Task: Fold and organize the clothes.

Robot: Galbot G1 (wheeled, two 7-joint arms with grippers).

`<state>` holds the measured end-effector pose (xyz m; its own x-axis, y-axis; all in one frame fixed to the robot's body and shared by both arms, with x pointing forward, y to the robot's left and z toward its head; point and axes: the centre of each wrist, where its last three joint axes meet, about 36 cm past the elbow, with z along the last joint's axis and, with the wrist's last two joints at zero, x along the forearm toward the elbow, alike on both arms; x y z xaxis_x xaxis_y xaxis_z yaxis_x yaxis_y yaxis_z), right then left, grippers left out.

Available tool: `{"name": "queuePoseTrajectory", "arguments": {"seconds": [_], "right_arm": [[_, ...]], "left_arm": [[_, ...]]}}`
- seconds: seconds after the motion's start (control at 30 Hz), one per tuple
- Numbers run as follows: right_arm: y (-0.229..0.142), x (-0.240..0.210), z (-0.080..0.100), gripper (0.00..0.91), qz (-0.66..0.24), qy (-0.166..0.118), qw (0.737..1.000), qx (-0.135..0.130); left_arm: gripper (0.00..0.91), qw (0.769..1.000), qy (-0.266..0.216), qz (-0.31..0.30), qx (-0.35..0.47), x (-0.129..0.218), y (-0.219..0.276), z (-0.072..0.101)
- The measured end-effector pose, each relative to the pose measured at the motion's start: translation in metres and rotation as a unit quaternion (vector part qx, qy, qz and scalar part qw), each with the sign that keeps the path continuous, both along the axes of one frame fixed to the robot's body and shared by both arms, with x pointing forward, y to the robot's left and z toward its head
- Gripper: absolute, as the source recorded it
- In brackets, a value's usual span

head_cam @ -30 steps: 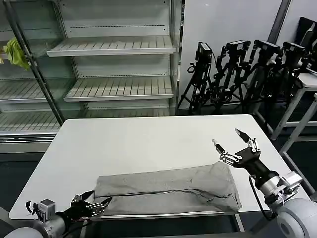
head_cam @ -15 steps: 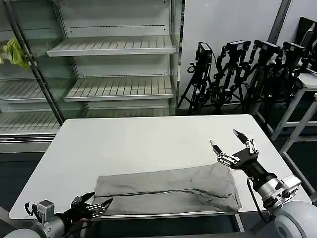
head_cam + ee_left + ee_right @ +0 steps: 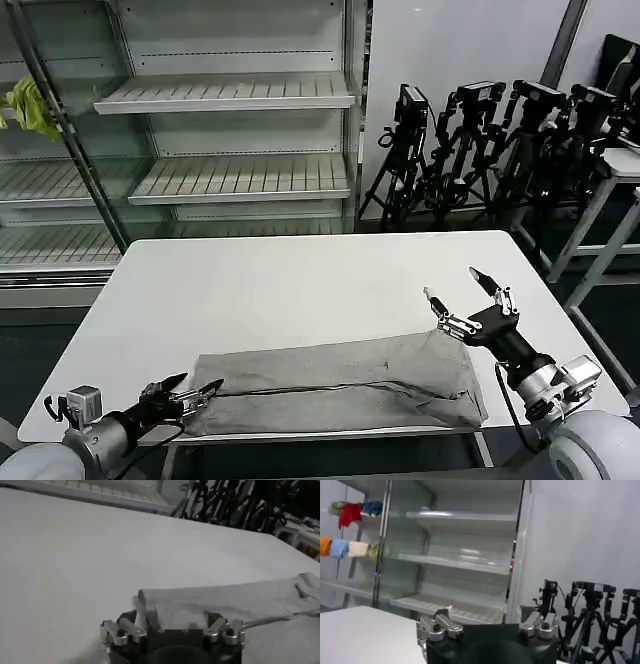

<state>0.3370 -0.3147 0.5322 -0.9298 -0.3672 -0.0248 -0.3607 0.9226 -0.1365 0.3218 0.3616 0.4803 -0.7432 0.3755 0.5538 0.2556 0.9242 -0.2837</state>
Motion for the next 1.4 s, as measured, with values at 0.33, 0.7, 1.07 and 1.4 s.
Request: {"name": "queuePoseTrajectory", "arguments": {"seconds": [0.33,0.7,1.07,1.4], "right_arm": [[0.003,0.002,-0.009,0.907,-0.004,0.003,1.0,0.004],[0.004,0.005,-0.015,0.907,-0.004,0.007,1.0,0.007],[0.005,0.003,-0.02,0.907,-0.005,0.007,1.0,0.012],[0.005,0.001,-0.022,0.907,-0.008,0.007,1.0,0.013]], "left_arm": [[0.393,1.0,0.02,0.014,-0.018,0.002,0.003,-0.012],[0.312,0.999,0.028,0.011,-0.022,-0.002,0.001,-0.015],[0.252,0.999,0.038,-0.003,-0.023,-0.018,-0.011,-0.018],[0.04,0.999,0.038,-0.006,-0.021,-0.025,-0.016,-0.02]]}}
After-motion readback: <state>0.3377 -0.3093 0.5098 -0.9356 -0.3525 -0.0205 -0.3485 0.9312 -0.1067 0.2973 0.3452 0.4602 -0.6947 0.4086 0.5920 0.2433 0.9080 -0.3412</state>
